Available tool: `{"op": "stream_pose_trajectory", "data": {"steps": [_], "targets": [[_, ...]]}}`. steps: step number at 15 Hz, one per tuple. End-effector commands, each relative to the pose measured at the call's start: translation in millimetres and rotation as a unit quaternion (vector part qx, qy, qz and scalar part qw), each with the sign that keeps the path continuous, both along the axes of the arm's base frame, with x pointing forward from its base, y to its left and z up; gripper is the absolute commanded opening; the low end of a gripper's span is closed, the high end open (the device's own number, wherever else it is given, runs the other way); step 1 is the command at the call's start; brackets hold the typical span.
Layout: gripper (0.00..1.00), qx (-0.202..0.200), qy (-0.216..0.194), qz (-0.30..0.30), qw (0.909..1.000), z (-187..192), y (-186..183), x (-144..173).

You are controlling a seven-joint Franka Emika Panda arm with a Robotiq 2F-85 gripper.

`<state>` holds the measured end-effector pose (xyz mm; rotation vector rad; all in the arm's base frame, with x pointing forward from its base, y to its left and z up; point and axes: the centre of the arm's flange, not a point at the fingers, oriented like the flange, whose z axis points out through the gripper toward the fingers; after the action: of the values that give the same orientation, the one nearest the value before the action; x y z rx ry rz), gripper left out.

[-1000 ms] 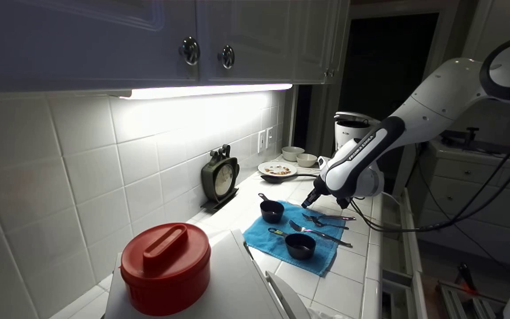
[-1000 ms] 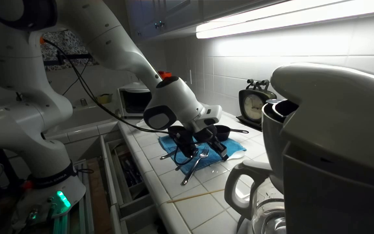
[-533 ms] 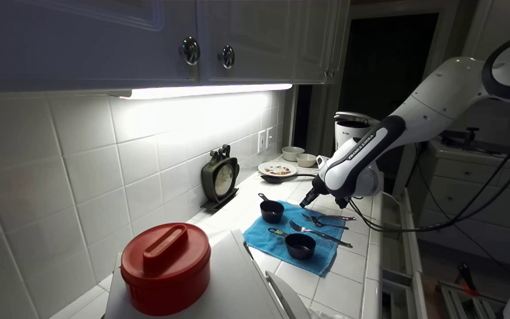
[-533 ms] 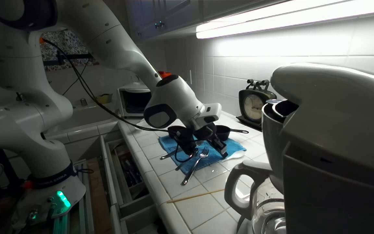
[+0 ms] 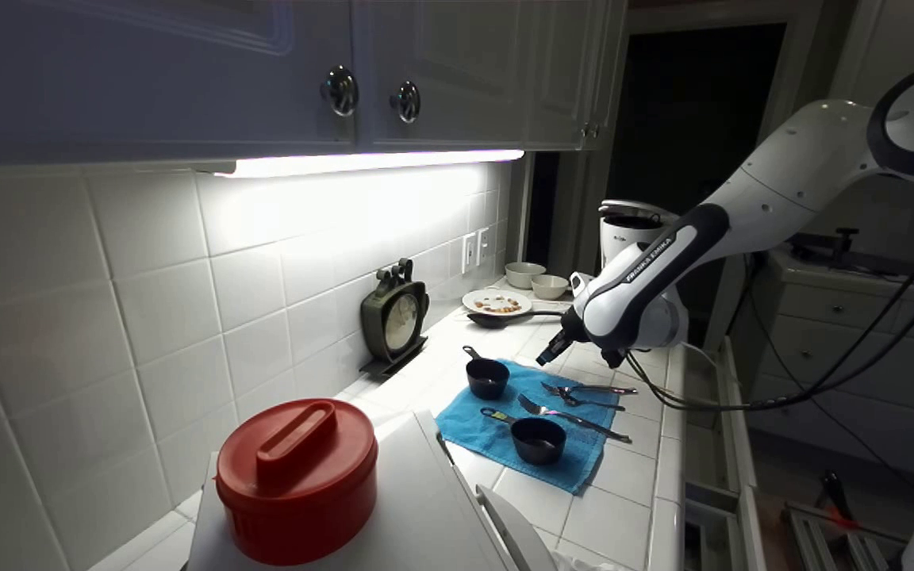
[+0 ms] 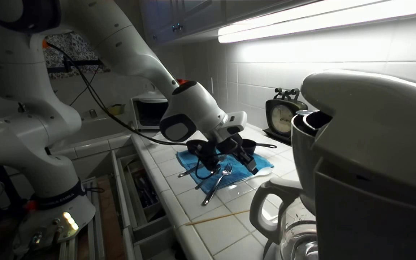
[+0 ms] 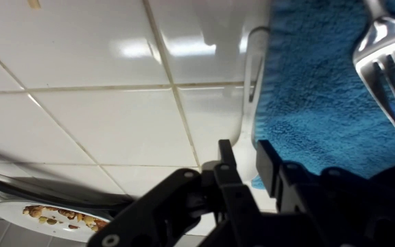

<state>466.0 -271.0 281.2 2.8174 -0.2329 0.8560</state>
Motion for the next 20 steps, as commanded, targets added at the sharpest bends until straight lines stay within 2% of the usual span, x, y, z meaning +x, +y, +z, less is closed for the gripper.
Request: {"op": "stream_pose_trajectory", "data": {"steps": [1, 6, 10, 13, 15, 17, 19, 20], "targets": [[0.55, -0.014, -0.016, -0.004, 0.9998, 1, -8, 7], [0.90, -0.017, -0.023, -0.008, 0.9996, -5, -15, 22], [0.99, -0.008, -0.027, -0.006, 0.9996, -10, -16, 34], [0.92, 0.004, -0.021, -0.005, 0.9998, -14, -12, 44], [0.82, 0.008, -0.019, -0.002, 0.9998, -17, -12, 48], [0.67, 0.010, -0.016, 0.001, 0.9998, -22, -12, 52], [0.61, 0.009, -0.014, 0.004, 0.9999, -26, -11, 55], [0.64, 0.008, -0.012, 0.004, 0.9999, -27, -12, 56]]}}
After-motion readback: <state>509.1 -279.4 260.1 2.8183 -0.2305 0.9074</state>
